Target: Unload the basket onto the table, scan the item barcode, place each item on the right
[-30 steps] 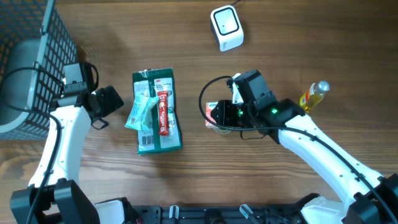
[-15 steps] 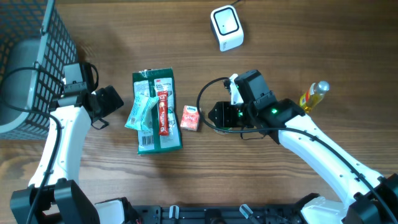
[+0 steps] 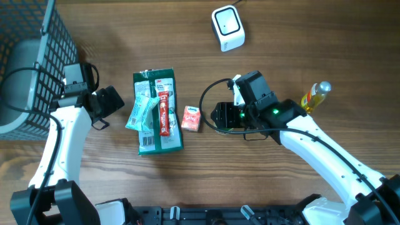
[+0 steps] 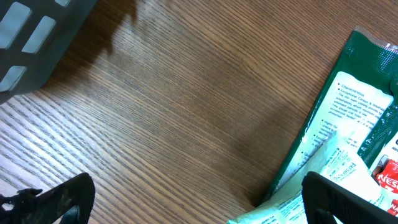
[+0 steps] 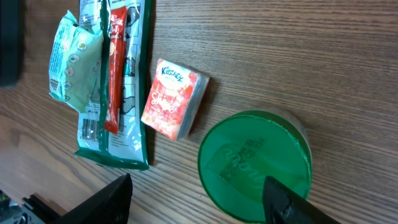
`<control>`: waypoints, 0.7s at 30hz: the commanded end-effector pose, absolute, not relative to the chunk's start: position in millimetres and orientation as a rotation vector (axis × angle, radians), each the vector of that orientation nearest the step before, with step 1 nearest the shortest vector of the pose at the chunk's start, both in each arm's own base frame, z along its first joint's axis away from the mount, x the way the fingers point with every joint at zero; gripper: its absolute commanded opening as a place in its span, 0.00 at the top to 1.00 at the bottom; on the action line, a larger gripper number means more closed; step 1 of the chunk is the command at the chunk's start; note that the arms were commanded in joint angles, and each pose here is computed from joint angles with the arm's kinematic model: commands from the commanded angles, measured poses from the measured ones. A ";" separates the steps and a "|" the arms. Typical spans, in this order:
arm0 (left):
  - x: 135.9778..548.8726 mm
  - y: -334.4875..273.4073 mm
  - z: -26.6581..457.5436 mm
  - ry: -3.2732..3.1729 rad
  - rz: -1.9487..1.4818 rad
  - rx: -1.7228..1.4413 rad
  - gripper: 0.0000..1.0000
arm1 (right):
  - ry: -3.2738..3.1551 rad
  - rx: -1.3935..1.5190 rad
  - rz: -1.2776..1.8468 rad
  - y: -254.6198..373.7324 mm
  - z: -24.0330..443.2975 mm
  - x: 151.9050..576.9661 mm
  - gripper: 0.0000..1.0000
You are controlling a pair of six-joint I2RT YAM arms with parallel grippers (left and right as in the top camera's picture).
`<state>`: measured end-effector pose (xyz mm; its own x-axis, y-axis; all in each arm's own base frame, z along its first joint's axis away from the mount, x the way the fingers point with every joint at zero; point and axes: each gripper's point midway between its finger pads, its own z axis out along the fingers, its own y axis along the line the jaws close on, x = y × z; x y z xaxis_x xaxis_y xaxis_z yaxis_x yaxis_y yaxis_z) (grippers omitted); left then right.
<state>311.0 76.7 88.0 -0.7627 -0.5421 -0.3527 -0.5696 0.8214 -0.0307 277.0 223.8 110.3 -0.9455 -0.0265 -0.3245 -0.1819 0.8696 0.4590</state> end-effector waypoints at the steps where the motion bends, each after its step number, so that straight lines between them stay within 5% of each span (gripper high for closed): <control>1: 315.5 78.1 97.3 2.627 0.099 -0.836 0.00 | 2.724 -0.166 0.688 221.7 110.7 277.2 0.32; 21: 315.5 78.1 97.3 2.627 0.099 -0.836 0.00 | 2.724 -0.166 0.689 221.8 110.8 277.2 0.28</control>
<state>311.0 76.7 88.0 -0.7627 -0.5421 -0.3527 -0.5696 0.8214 -0.0307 276.8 223.6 110.1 -0.9458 -0.0266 -0.3237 -0.1814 0.8701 0.4584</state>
